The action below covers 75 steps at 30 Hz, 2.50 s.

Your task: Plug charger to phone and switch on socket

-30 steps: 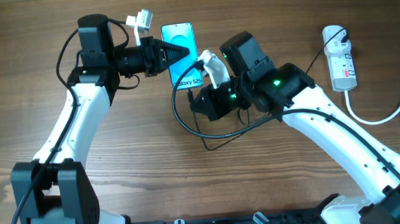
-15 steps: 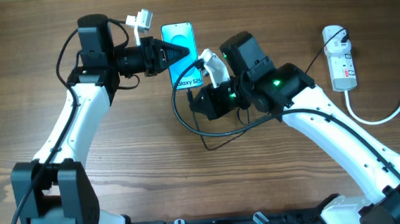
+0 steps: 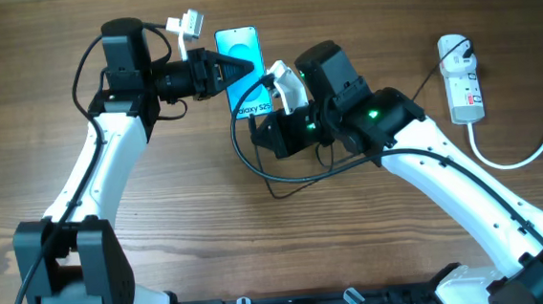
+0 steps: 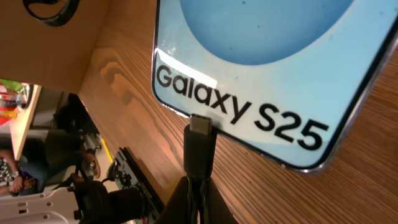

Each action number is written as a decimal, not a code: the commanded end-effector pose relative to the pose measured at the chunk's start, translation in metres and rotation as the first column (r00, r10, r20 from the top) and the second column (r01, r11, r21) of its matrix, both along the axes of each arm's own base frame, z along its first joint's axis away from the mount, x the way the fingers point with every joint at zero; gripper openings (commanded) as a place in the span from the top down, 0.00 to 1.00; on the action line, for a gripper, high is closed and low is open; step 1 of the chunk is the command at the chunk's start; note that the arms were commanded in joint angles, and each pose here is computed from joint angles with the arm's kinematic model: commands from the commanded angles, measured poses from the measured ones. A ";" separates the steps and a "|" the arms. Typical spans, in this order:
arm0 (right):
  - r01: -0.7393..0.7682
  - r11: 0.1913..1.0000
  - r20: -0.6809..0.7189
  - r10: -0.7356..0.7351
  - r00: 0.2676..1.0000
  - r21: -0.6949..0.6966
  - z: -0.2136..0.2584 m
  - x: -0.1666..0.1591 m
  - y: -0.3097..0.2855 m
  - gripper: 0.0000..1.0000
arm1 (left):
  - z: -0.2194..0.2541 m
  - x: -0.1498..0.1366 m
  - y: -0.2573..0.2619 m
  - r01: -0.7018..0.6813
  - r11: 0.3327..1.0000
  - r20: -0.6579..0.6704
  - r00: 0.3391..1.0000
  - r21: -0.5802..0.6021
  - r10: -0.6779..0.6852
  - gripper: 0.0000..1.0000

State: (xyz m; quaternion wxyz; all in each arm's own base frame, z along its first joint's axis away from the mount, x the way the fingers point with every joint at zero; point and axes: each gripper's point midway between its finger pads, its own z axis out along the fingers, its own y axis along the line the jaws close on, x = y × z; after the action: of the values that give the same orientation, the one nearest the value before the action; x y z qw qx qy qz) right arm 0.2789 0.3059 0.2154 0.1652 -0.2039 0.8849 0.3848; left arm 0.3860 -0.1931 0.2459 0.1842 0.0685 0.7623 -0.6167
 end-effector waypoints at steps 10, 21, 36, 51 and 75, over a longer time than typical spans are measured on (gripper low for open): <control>-0.033 0.995 0.012 0.034 0.999 -0.097 -0.007 -0.008 -0.018 0.96 | -0.010 0.006 0.004 -0.096 0.992 -0.021 0.995 0.087 0.098 0.96; -0.122 0.980 -0.058 0.115 0.992 -0.156 -0.019 -0.041 -0.015 0.96 | -0.026 -0.007 -0.010 -0.062 0.988 -0.062 0.996 0.142 0.071 0.96; -0.017 0.952 -0.033 0.007 0.999 -0.307 -0.024 -0.028 -0.036 0.96 | -0.019 -0.023 -0.034 0.024 0.992 -0.033 0.999 0.121 -0.020 0.96; -0.005 0.955 -0.030 -0.005 1.000 -0.297 -0.025 -0.024 -0.032 0.96 | -0.010 -0.029 -0.036 0.051 0.994 -0.021 0.999 0.095 -0.049 0.96; 0.124 0.958 -0.016 -0.133 0.991 -0.259 -0.019 -0.005 -0.027 0.96 | -0.004 -0.030 -0.038 0.065 0.995 -0.012 0.998 0.070 -0.064 0.96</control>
State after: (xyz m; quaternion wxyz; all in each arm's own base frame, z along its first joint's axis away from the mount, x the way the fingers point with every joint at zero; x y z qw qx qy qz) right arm 0.2575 0.2726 0.1884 0.1204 -0.1794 0.9426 0.2545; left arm 0.3677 -0.2284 0.2211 0.1521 0.0671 0.7990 -0.5779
